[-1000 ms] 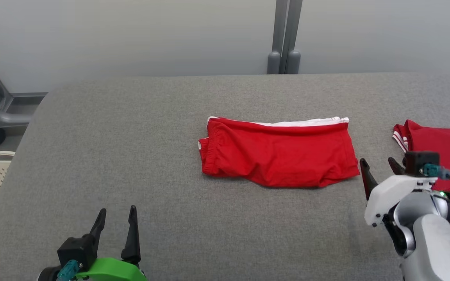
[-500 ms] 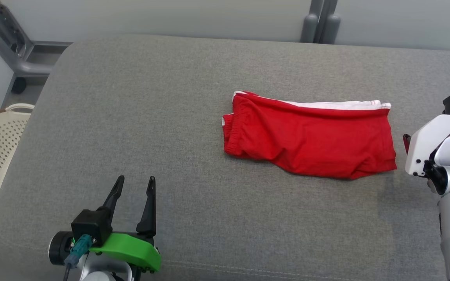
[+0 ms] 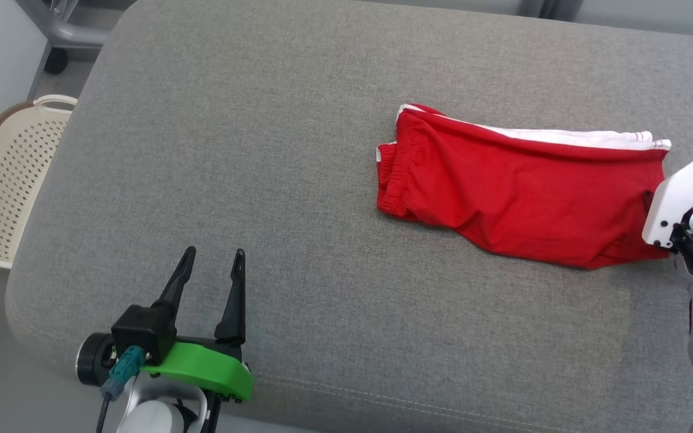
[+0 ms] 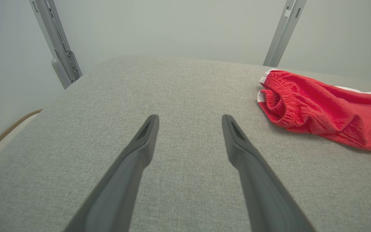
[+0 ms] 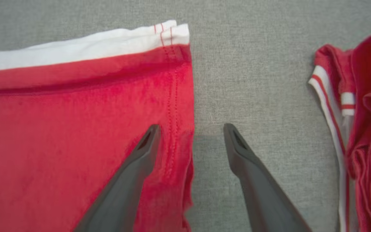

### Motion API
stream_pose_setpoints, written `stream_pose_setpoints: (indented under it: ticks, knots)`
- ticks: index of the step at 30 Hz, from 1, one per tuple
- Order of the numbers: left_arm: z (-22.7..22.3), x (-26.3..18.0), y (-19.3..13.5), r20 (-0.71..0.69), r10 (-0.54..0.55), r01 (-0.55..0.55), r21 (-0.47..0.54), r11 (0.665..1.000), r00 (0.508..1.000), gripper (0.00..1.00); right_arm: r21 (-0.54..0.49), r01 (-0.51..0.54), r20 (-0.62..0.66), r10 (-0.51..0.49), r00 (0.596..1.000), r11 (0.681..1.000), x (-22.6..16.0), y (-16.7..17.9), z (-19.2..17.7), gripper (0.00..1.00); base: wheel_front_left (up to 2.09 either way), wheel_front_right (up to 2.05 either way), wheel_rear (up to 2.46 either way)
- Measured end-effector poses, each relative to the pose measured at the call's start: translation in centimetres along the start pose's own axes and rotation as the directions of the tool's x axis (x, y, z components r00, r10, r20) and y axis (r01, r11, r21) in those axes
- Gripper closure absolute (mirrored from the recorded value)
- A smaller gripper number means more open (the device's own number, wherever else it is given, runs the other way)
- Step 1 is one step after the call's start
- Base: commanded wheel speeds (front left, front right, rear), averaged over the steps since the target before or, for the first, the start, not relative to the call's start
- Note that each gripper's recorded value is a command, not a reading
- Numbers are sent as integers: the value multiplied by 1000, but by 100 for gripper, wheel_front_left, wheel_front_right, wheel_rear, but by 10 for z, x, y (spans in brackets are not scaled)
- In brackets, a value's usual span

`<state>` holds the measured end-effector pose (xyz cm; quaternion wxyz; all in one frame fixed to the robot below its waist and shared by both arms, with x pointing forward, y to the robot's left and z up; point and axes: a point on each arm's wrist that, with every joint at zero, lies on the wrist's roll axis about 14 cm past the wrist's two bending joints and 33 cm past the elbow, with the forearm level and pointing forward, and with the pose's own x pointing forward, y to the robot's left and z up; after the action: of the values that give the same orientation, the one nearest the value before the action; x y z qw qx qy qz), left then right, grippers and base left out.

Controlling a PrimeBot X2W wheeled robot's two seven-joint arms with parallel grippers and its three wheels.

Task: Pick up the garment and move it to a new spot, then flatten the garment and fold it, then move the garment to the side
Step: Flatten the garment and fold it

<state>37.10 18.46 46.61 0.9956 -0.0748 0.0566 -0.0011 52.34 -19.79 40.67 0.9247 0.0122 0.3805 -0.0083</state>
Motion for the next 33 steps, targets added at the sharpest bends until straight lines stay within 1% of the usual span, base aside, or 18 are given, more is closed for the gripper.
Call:
stream_pose_setpoints:
  ticks: [5, 11, 12, 13, 14, 15, 16, 18, 19, 21, 22, 23, 24, 29, 32, 33]
  knots:
    - [-6, 1, 4, -18, 14, -14, 3, 1000, 1000, 0, 24, -18, -52, 19, 998, 1000, 15, 9, -16, 0, 0, 0, 0]
    - [-9, 0, 7, -29, 23, -23, 5, 1000, 999, 0, 31, -23, -67, 25, 997, 999, 22, 14, -17, 0, 0, 0, 0]
    - [-11, 1, 7, -35, 25, -25, 4, 1000, 999, 0, 58, -37, -80, 41, 996, 998, 24, 19, -17, 0, 0, 0, 0]
    - [-11, 1, 7, -35, 25, -25, 4, 1000, 999, 0, 58, -37, -80, 41, 996, 998, 24, 19, -17, 0, 0, 0, 0]
    - [-11, 1, 8, -37, 26, -26, 3, 1000, 999, 0, 76, -45, -87, 51, 995, 996, 25, 22, -17, 2, 0, 0, 0]
    - [-12, 1, 7, -40, 25, -25, 3, 1000, 999, 0, 92, -54, -92, 62, 994, 994, 26, 26, -16, 7, 0, 0, 0]
    - [-13, 2, 7, -43, 25, -25, 2, 1000, 999, 0, 102, -62, -100, 72, 992, 993, 27, 29, -17, 18, 0, 0, 0]
    - [-14, 2, 7, -47, 25, -25, 1, 1000, 999, 0, 116, -73, -118, 87, 989, 991, 28, 35, -17, 35, 0, 0, 0]
    - [-14, 2, 8, -48, 26, -26, 0, 1000, 999, 0, 115, -77, -124, 92, 988, 990, 29, 37, -16, 50, 0, 0, 0]
    - [-15, 2, 8, -51, 28, -28, -1, 1000, 998, 0, 114, -84, -130, 99, 987, 990, 29, 42, -15, 62, 0, 0, 0]
    - [-15, 2, 9, -52, 29, -30, -1, 1000, 998, 0, 107, -85, -132, 99, 986, 991, 29, 44, -15, 73, 0, 0, 0]
    - [-15, 2, 9, -51, 30, -30, -1, 1000, 998, 0, 102, -87, -134, 100, 986, 991, 29, 45, -14, 95, 0, 0, 0]
    - [-15, 2, 9, -50, 31, -31, -2, 1000, 998, 0, 97, -88, -134, 100, 986, 991, 30, 47, -14, 100, 0, 0, 0]
    - [-15, 1, 10, -48, 36, -36, -10, 999, 998, 0, 65, -73, -108, 80, 991, 995, 29, 45, -7, 100, 0, 0, 0]
    - [-15, 0, 10, -46, 37, -38, -15, 999, 998, 0, 36, -51, -98, 54, 994, 998, 27, 38, -3, 100, 0, 0, 0]
    - [-13, 0, 10, -42, 37, -38, -17, 999, 998, 0, 16, -27, -87, 28, 996, 1000, 24, 29, 2, 100, 0, 0, 0]
